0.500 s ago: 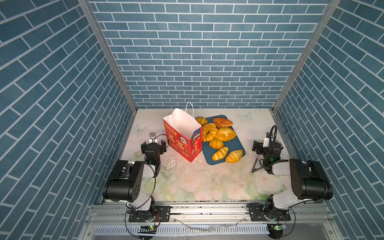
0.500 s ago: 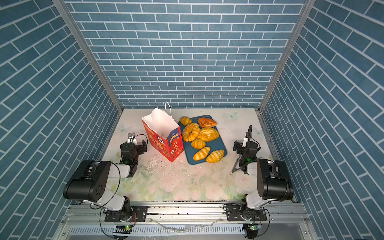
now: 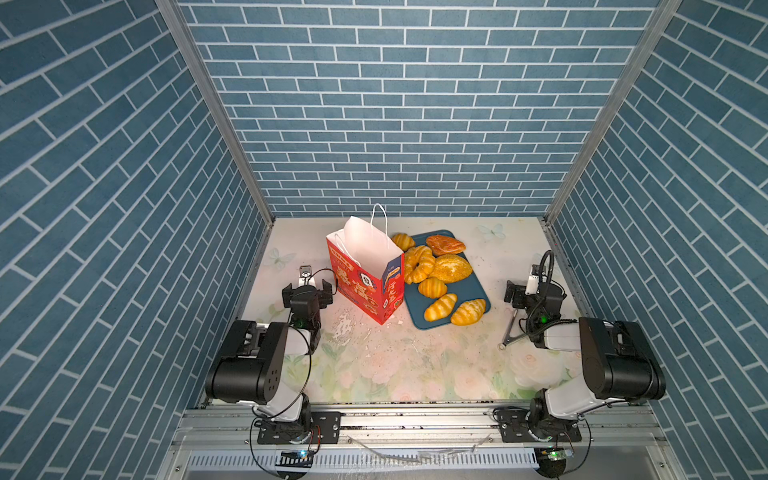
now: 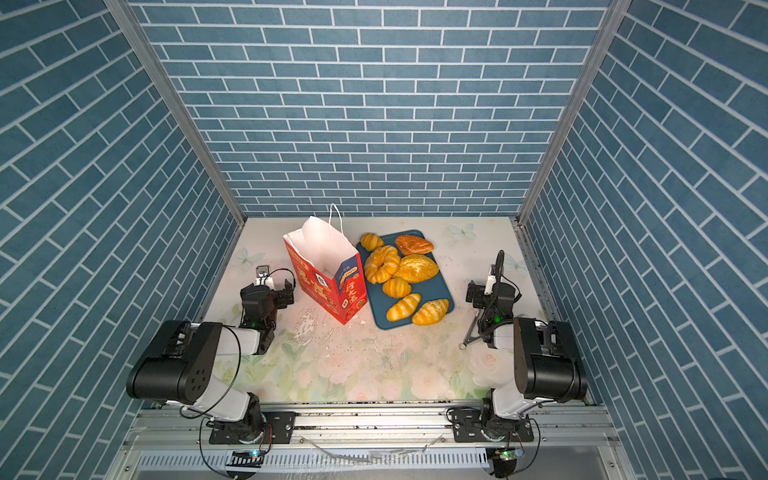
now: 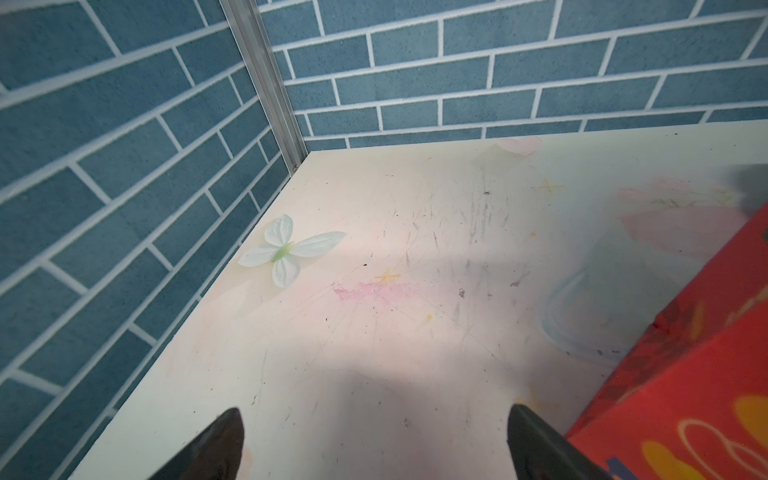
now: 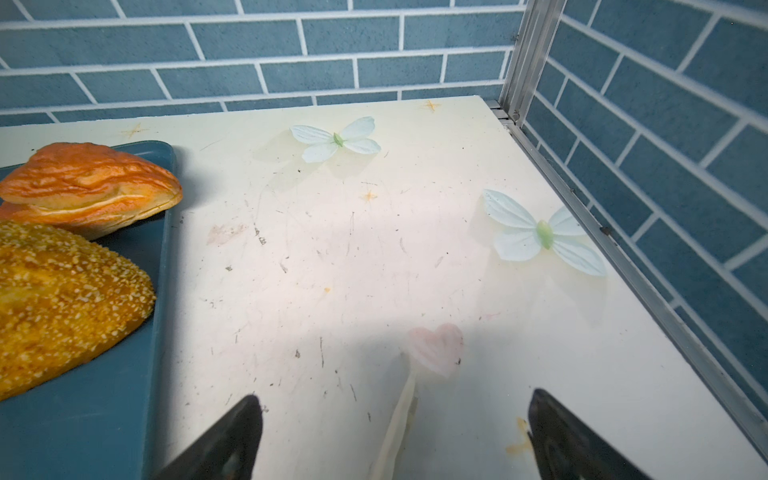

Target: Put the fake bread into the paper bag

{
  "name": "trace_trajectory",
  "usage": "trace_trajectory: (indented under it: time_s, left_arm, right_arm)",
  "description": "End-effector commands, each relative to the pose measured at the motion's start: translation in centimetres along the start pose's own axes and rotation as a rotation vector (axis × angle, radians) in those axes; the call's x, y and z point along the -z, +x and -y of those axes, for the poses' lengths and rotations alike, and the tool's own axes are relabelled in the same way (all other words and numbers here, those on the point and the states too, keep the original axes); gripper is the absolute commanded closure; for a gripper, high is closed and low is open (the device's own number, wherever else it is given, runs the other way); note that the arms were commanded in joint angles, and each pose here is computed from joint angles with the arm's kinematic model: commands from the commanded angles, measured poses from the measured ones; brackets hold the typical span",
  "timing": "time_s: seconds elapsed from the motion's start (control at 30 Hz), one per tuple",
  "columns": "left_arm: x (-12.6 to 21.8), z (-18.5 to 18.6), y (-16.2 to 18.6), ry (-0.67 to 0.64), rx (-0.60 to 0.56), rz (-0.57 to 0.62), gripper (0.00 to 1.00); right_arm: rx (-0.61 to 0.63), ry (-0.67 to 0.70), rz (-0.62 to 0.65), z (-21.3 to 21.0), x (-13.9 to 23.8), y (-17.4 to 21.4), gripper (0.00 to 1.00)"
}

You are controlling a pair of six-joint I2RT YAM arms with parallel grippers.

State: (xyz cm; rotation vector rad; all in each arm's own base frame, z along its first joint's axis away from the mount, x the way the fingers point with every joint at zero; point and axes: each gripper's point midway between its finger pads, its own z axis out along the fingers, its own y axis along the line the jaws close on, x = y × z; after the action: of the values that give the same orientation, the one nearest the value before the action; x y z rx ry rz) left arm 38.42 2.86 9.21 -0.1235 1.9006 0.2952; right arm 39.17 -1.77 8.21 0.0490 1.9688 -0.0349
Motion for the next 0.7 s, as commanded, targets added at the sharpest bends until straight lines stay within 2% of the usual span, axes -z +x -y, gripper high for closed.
trace_trajectory:
  time_s: [0.0, 0.43, 0.67]
  left_arm:
    - [-0.1, 0.0, -0.7, -0.004, 0.001, 0.011, 0.01]
    - [-0.1, 0.0, -0.7, -0.003, -0.001, 0.013, 0.0]
    - [0.7, -0.8, -1.7, -0.039, 0.014, 0.027, 0.01]
  right_arm:
    - [0.0, -0.003, 0.019, 0.1, -0.2, -0.7, 0.01]
    - [-0.001, 0.021, 0.04, 0.5, 0.2, -0.8, 0.01]
    - [0.001, 0.036, 0.058, 0.6, 1.3, -2.2, 0.02]
